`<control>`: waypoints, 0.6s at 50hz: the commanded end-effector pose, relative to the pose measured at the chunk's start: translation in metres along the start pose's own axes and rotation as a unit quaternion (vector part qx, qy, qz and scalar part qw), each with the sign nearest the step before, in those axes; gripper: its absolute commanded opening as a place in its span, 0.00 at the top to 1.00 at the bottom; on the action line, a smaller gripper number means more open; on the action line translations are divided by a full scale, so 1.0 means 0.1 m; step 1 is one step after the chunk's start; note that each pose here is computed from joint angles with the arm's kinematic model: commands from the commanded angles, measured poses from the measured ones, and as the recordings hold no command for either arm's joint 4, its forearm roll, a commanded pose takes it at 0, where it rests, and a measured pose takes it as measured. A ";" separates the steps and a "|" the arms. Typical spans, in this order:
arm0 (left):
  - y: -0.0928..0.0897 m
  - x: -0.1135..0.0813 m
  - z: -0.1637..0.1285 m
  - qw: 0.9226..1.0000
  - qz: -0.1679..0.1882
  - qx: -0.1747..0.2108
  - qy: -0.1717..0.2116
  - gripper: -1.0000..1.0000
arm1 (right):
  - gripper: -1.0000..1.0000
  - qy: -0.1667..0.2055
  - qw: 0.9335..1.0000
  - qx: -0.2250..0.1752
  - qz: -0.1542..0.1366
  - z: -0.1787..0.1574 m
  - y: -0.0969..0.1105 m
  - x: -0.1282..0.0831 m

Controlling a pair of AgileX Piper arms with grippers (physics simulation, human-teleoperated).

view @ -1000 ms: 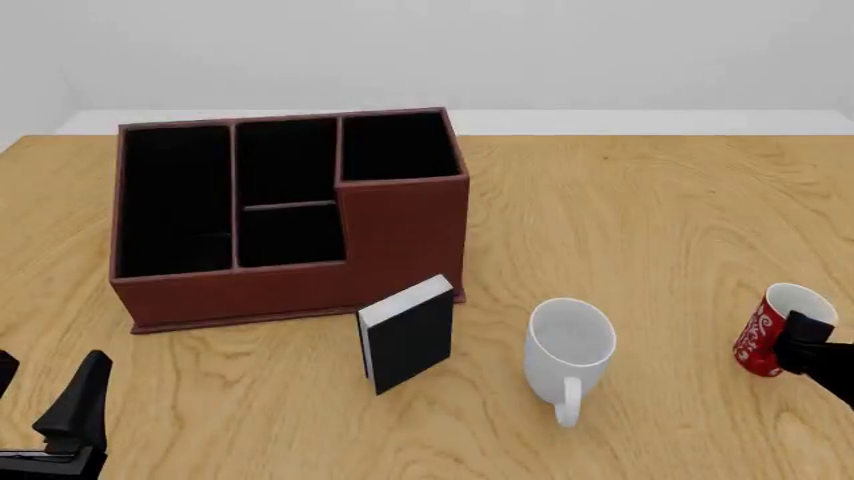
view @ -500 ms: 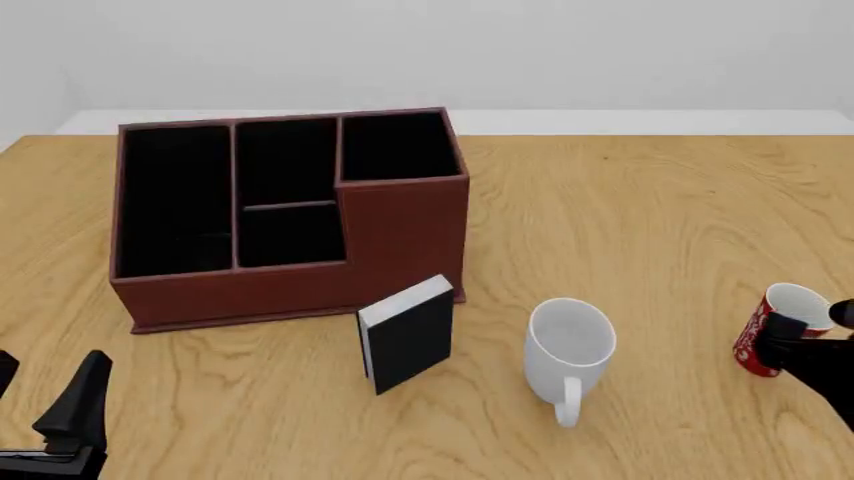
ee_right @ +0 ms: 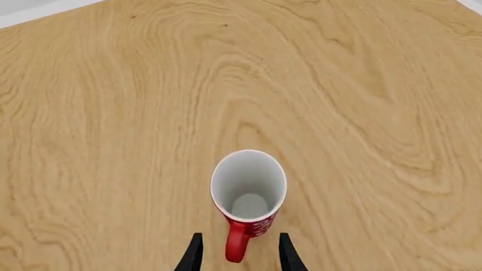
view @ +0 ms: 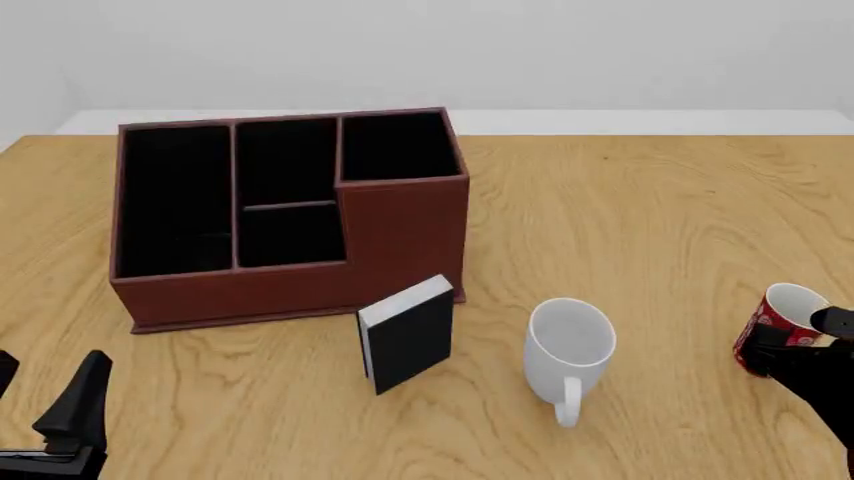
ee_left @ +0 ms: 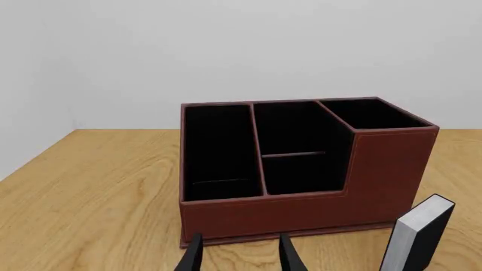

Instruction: Pick up the red mug and place it to the right of the caddy.

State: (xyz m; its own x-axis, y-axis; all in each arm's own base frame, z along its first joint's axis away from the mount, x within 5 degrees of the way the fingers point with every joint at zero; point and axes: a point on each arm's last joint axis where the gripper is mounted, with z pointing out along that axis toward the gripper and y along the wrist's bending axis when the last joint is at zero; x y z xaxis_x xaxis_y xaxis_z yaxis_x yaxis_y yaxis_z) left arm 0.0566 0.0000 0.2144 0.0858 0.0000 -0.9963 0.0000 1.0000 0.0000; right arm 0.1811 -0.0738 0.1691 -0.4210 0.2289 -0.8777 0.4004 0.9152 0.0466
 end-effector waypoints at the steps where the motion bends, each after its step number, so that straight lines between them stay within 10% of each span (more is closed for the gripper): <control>1: 0.00 0.00 0.00 1.000 0.000 0.000 0.000 0.00 | 0.00 0.013 1.000 0.000 0.004 0.08 0.00 0.09; 28: 0.00 0.00 0.00 1.000 0.000 0.000 0.000 0.00 | 0.00 0.017 1.000 -0.006 -0.002 0.07 0.03 0.11; 29: 0.00 0.00 0.00 1.000 0.000 0.000 0.000 0.00 | 1.00 0.015 1.000 -0.005 -0.002 0.05 0.02 0.10; 30: 0.00 0.00 0.00 1.000 0.000 0.000 0.000 0.00 | 1.00 0.014 1.000 -0.006 -0.004 0.04 0.03 0.09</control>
State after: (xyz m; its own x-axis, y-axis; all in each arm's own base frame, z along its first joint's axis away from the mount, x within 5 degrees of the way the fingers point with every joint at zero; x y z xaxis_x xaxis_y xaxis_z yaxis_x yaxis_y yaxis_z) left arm 0.0566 0.0000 0.2144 0.0858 0.0000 -0.9963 0.0000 1.0000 0.0000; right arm 0.1834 -0.0719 0.1565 -0.4471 0.2403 -0.8616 0.3921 0.9184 0.0527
